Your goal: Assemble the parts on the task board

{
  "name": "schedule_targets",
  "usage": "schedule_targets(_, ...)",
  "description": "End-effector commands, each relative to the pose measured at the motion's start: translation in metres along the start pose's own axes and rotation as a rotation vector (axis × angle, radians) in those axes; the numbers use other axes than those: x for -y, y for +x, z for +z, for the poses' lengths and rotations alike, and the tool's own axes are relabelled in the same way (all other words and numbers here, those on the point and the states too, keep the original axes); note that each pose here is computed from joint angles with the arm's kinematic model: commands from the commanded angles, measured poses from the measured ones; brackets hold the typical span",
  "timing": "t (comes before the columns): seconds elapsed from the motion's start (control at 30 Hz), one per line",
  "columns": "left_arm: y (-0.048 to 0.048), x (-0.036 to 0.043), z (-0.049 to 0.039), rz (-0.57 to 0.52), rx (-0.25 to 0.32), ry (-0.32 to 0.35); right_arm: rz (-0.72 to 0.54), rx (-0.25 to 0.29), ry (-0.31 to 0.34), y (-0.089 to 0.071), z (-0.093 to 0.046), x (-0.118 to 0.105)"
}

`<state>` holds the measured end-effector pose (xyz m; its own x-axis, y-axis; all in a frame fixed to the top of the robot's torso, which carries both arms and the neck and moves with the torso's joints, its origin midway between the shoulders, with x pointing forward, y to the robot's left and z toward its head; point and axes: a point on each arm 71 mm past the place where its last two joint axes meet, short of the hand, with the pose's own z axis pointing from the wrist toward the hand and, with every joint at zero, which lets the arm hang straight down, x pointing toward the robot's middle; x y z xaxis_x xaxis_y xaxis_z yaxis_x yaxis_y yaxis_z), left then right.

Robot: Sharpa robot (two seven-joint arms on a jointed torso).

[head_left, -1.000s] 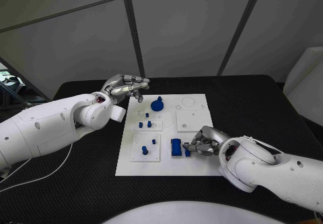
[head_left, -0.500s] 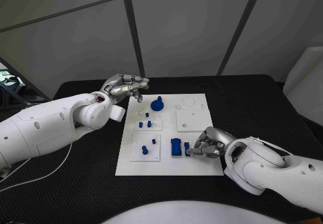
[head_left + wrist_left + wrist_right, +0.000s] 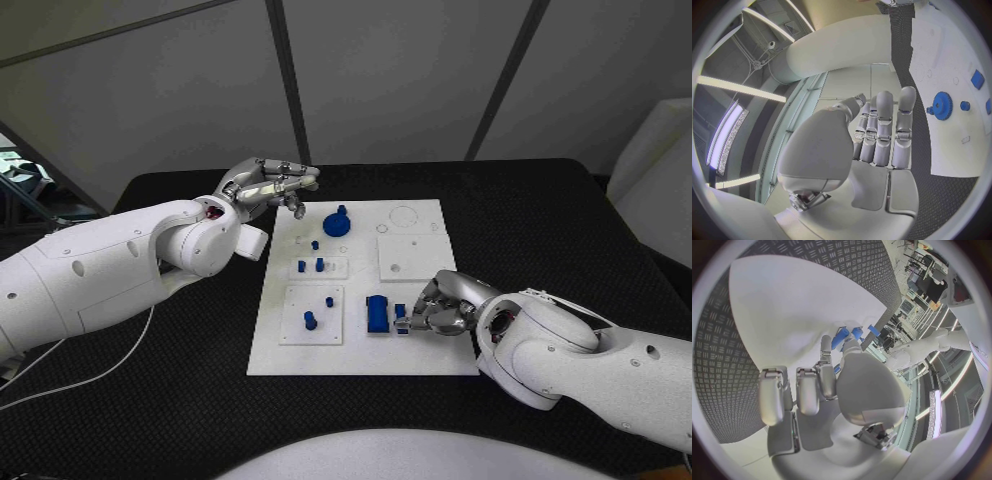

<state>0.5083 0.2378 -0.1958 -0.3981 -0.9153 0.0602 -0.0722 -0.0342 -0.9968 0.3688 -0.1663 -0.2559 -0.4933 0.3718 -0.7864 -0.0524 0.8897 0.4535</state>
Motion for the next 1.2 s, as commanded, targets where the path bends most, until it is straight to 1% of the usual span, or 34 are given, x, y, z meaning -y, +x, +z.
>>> schedule_targets(0.03,0.0011,0.0013,0.0002,-0.006,-0.010,0.003,-0.022,0.000,-0.004,0.000,0.004,0.001)
schedule_targets(0.23,0.0009,0.0014,0.0000,-0.006,-0.009,0.004,-0.029,0.021,-0.007,-0.001,0.007,0.002)
schedule_targets(0.43,0.0005,0.0015,-0.0001,-0.006,-0.009,0.004,-0.013,0.041,-0.047,-0.003,0.004,-0.002)
schedule_targets(0.63,0.0004,0.0015,-0.0003,-0.006,-0.009,0.006,0.050,0.069,-0.123,-0.007,-0.002,-0.005)
schedule_targets(0.67,0.0004,0.0016,-0.0003,-0.006,-0.009,0.008,0.069,0.076,-0.142,-0.008,-0.003,-0.005)
schedule_targets(0.73,0.0000,0.0016,-0.0005,-0.011,-0.004,0.011,0.132,0.096,-0.203,-0.013,-0.004,-0.004)
schedule_targets(0.77,-0.0003,0.0014,-0.0005,-0.015,-0.001,0.011,0.150,0.100,-0.216,-0.015,-0.004,-0.003)
schedule_targets(0.87,-0.0017,0.0003,-0.0003,-0.039,0.020,0.015,0.264,0.117,-0.279,-0.030,0.006,0.002)
schedule_targets(0.97,-0.0038,-0.0001,-0.0001,-0.058,0.047,0.029,0.404,0.145,-0.328,-0.052,0.020,0.010)
schedule_targets(1.03,-0.0055,-0.0002,0.0004,-0.069,0.068,0.040,0.486,0.163,-0.342,-0.063,0.028,0.015)
schedule_targets(1.13,-0.0096,-0.0017,0.0035,-0.097,0.119,0.063,0.637,0.173,-0.365,-0.081,0.047,0.025)
schedule_targets(1.2,-0.0128,-0.0040,0.0056,-0.115,0.157,0.076,0.709,0.184,-0.378,-0.091,0.059,0.030)
